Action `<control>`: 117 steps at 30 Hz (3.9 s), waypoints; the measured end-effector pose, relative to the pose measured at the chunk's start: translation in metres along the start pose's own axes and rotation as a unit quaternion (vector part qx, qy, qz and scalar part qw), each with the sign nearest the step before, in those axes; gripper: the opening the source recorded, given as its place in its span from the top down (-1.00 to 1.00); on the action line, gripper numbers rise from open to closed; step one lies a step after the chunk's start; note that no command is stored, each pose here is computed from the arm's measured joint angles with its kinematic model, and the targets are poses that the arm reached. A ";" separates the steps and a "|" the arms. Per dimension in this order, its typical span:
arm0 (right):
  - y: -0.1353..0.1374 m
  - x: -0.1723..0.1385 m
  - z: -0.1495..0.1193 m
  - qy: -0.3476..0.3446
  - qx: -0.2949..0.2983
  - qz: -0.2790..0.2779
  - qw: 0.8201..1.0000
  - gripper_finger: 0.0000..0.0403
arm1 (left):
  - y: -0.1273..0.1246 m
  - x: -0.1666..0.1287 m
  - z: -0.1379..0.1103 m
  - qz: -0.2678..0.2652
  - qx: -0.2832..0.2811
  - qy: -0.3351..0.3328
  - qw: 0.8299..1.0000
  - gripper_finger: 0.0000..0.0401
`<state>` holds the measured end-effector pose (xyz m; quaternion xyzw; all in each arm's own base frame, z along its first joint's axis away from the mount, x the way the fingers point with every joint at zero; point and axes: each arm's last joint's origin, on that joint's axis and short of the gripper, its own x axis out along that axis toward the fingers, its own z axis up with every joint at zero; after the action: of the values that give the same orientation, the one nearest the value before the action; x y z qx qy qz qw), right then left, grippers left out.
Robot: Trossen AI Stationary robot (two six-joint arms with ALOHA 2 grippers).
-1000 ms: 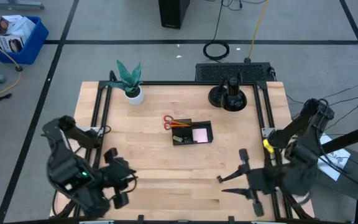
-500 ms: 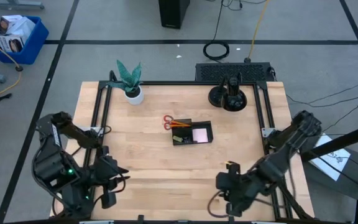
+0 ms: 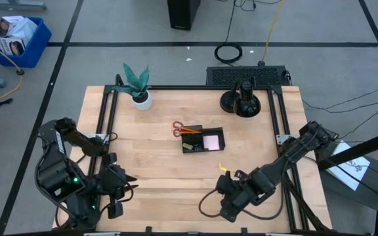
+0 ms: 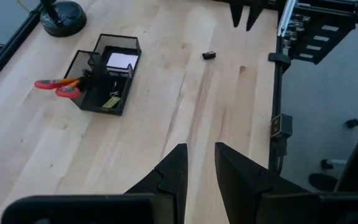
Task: Pick and place office supplies into organizer
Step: Put the black binder clip into the desk organizer
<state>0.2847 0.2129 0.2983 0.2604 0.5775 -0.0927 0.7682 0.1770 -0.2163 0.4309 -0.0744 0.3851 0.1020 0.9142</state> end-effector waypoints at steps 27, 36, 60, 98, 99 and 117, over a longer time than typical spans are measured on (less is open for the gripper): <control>-0.055 0.087 -0.006 0.105 0.125 -0.116 0.980 0.46 | 0.001 0.002 0.002 0.003 0.044 0.000 0.999 0.57; -0.052 0.090 -0.002 0.095 0.125 -0.085 0.984 0.46 | 0.001 0.002 0.002 0.003 0.043 0.000 0.999 0.57; -0.071 0.108 0.000 0.082 0.130 -0.101 0.983 0.46 | 0.001 0.002 0.002 0.003 0.052 0.000 0.999 0.57; -0.081 0.118 -0.007 0.124 0.148 -0.102 0.976 0.46 | 0.001 0.002 0.002 0.003 0.065 0.000 0.998 0.57; -0.082 0.118 -0.008 0.124 0.148 -0.103 0.976 0.46 | 0.001 0.002 0.002 0.003 0.065 0.000 0.998 0.57; -0.089 0.130 -0.007 0.113 0.156 -0.081 0.978 0.46 | 0.005 0.007 0.007 0.013 0.066 0.000 0.998 0.57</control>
<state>0.2801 0.1614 0.1492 0.3382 0.6584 -0.2131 0.6377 0.1853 -0.2095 0.4308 -0.0083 0.3920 0.0885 0.9157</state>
